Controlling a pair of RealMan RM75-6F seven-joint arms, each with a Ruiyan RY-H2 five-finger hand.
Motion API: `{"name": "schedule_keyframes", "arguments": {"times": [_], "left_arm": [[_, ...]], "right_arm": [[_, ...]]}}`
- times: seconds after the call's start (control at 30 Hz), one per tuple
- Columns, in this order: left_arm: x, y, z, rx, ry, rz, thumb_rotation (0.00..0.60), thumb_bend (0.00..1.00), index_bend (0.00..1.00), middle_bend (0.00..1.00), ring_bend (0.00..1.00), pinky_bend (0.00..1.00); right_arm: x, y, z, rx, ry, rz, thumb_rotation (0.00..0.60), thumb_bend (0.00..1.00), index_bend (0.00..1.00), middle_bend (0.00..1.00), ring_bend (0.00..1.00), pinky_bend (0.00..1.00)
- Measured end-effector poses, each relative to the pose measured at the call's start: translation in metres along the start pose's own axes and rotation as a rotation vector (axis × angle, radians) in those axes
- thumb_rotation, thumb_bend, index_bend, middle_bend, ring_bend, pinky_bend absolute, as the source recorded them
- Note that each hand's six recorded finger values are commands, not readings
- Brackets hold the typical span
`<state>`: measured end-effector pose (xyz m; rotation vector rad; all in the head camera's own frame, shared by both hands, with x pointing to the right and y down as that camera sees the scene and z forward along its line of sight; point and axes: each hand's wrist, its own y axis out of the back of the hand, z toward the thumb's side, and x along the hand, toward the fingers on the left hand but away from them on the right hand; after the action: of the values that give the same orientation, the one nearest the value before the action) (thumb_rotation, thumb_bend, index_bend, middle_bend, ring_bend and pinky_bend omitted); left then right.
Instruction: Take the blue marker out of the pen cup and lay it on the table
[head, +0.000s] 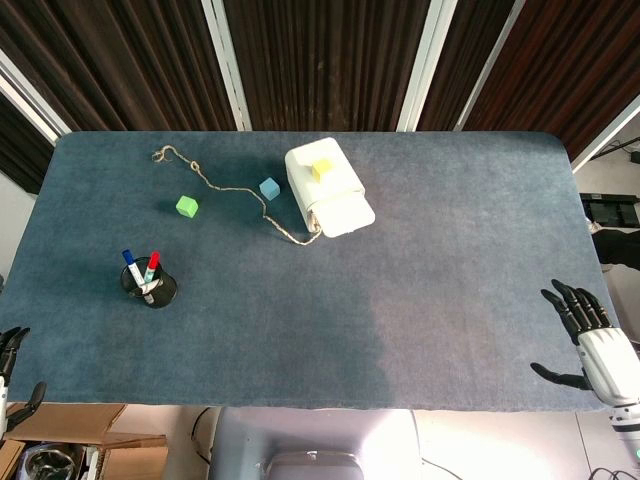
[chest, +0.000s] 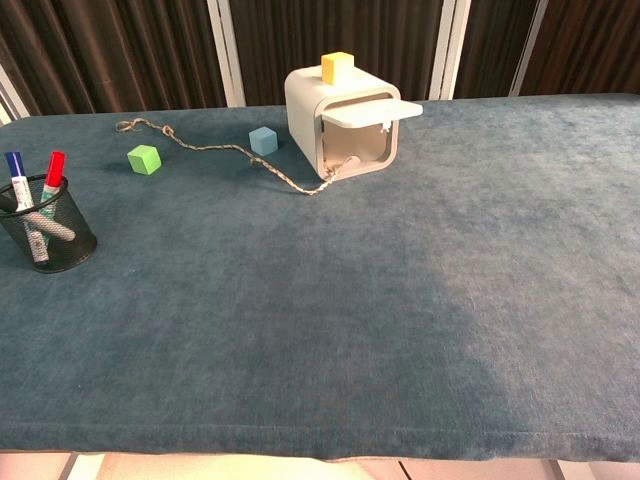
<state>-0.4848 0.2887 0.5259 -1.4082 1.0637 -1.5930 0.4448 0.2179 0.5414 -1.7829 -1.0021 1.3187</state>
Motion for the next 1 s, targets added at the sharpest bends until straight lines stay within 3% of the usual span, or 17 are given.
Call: {"name": "schedule_keyframes", "arguments": {"times": [0.3,0.53,0.8,1.0], "left_arm": [[0.005,-0.003,0.003,-0.005,-0.011,-0.011,0.600,0.30,0.14,0.14,0.12,0.06],[0.028,0.003,0.022,-0.022,-0.081,-0.003,0.600,0.31,0.18,0.16,0.15,0.08],[0.091,0.010,0.056,-0.107,-0.188,-0.039,0.600,0.41,0.24,0.22,0.21,0.17],[0.152,0.000,0.077,-0.153,-0.182,-0.150,0.600,0.44,0.25,0.22,0.21,0.18]], "right_arm": [[-0.001,0.001,0.000,0.003,-0.001,-0.001,0.600,0.00,0.00,0.02,0.00,0.03],[-0.001,0.010,-0.003,0.011,-0.007,-0.027,0.600,0.00,0.00,0.02,0.00,0.03],[-0.004,0.020,0.001,0.026,0.003,-0.050,0.600,0.00,0.00,0.02,0.00,0.03],[-0.003,0.019,0.001,0.036,-0.008,-0.040,0.600,0.00,0.00,0.02,0.00,0.03]]}}
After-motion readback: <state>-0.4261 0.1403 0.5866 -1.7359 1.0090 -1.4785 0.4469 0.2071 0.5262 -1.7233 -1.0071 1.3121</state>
